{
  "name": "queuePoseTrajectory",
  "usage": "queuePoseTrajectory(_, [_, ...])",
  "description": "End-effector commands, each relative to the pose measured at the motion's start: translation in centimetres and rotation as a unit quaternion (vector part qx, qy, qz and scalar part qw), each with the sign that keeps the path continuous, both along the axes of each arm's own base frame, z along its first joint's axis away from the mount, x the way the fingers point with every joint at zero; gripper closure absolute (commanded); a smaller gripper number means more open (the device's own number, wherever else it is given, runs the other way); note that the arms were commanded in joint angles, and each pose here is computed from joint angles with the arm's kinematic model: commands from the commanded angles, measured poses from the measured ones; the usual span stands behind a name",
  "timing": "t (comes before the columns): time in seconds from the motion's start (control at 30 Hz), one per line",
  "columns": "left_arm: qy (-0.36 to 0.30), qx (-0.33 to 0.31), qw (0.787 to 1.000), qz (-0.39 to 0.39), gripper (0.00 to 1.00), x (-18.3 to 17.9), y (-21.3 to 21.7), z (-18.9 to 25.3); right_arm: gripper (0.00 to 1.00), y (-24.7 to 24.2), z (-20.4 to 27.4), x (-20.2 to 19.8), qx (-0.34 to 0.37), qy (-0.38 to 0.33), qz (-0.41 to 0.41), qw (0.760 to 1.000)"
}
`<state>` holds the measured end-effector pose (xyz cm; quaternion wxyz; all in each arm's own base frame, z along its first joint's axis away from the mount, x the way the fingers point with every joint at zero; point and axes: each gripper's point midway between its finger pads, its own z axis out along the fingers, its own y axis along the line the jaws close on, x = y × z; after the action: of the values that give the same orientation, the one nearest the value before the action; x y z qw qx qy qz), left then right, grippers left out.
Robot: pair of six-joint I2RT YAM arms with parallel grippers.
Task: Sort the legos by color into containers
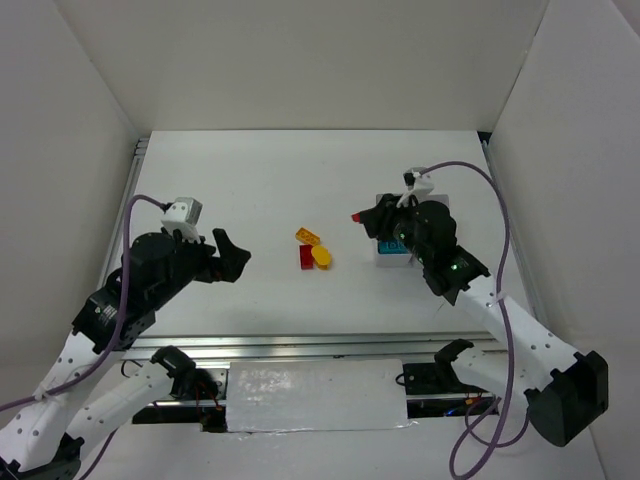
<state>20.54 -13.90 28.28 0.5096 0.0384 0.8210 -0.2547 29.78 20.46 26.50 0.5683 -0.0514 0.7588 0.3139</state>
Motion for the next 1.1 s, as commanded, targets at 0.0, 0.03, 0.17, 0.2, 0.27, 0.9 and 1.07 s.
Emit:
queuePoseTrajectory(0.0, [0.012, 0.052, 0.991, 0.124, 0.00, 0.7, 4.8, -1.9, 1.00, -9.4, -3.4, 2.8, -0.146, 0.051, -0.203, 0.967])
queuePoseTrajectory(0.03, [0.005, 0.049, 0.992, 0.118, 0.01, 0.6, 4.7, -1.6, 1.00, -10.8, -4.5, 3.5, -0.167, 0.071, -0.230, 0.956])
queuePoseTrajectory(0.17, [0.005, 0.048, 0.992, 0.118, 0.00, 0.5, 4.7, -1.8, 1.00, -16.3, -6.2, 4.9, -0.192, 0.128, -0.349, 0.909])
queuePoseTrajectory(0.2, [0.007, 0.047, 0.993, 0.112, 0.01, 0.4, 4.5, -2.0, 1.00, -17.5, -6.7, 4.8, -0.197, 0.139, -0.382, 0.892])
queuePoseTrajectory(0.27, [0.008, 0.043, 0.994, 0.098, 0.01, 0.3, 4.0, -2.1, 1.00, -19.4, -7.3, 4.8, -0.193, 0.153, -0.421, 0.873])
queuePoseTrajectory(0.9, [0.017, 0.042, 0.998, 0.044, 0.01, 0.1, 2.0, -2.7, 0.98, -21.6, -9.6, 8.0, -0.165, 0.176, -0.426, 0.872])
queuePoseTrajectory(1.07, [0.020, 0.044, 0.998, 0.029, 0.03, 0.2, 1.4, -2.9, 0.85, -21.4, -9.8, 8.5, -0.162, 0.178, -0.422, 0.874])
